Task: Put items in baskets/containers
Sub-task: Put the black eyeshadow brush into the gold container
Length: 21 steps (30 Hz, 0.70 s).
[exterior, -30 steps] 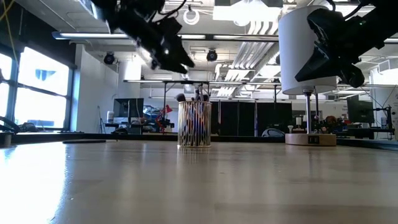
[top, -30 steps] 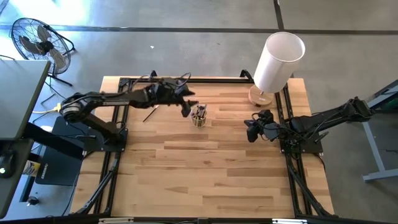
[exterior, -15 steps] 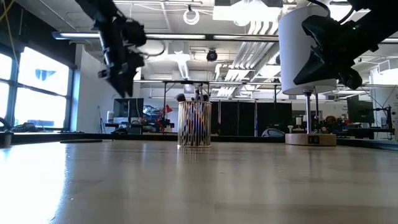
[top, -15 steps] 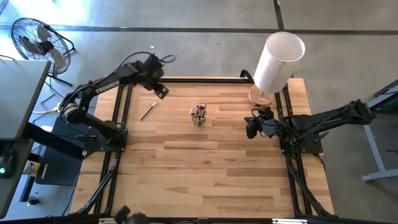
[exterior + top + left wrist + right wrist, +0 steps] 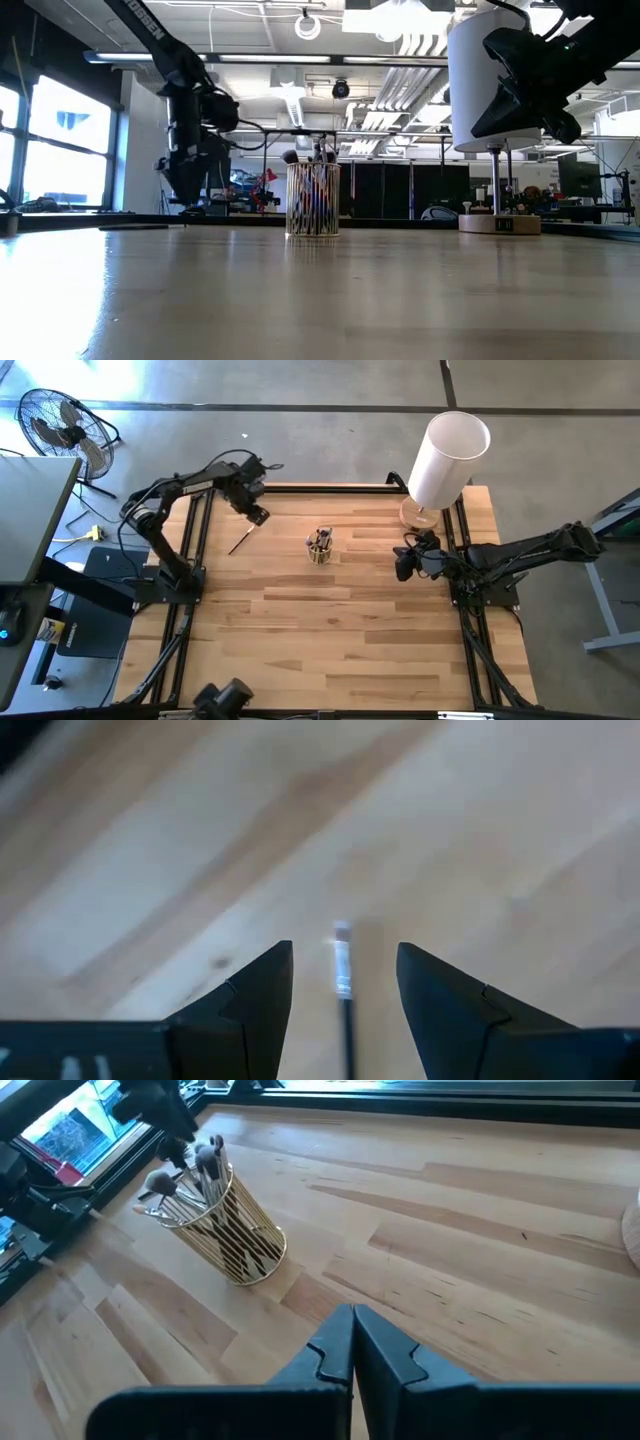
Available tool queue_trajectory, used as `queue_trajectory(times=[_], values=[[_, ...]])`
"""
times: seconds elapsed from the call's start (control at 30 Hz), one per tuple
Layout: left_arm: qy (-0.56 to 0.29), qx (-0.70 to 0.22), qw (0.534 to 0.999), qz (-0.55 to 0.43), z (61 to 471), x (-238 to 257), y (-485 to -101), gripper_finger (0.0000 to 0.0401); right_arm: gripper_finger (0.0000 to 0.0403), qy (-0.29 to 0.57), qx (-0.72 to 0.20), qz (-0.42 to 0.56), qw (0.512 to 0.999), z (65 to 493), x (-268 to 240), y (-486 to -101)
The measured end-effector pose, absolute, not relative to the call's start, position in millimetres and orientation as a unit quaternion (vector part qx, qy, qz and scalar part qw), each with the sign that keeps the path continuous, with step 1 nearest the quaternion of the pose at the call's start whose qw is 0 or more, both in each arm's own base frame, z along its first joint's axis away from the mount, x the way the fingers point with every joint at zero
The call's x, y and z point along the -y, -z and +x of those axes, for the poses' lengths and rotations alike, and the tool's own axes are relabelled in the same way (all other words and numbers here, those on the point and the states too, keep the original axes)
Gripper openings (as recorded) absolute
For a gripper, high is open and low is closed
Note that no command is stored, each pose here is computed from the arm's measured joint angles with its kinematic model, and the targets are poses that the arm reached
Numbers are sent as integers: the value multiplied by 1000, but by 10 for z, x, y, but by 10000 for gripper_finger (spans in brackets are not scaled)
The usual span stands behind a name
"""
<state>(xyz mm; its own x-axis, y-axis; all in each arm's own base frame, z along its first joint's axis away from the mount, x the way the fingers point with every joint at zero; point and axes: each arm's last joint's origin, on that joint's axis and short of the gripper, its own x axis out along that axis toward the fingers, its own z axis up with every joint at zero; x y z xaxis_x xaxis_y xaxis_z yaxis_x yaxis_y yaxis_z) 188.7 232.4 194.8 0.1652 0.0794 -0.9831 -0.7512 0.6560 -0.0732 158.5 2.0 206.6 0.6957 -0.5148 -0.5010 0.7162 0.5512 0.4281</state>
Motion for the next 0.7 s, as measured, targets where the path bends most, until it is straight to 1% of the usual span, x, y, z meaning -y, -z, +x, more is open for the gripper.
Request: queue_trajectory(times=[0.27,0.43,0.7], values=[[-286,-606,696,-258,2103,-2265,-1753,176,4,356,-160,313,866,1585,-20,-2066],[-289,-626,676,-258,2122,-2298,-1594,176,2,356,-160,313,866,1585,-20,-2066],[-291,-642,661,-258,2145,-2337,-1449,176,6,356,-161,313,866,1585,-20,-2066]])
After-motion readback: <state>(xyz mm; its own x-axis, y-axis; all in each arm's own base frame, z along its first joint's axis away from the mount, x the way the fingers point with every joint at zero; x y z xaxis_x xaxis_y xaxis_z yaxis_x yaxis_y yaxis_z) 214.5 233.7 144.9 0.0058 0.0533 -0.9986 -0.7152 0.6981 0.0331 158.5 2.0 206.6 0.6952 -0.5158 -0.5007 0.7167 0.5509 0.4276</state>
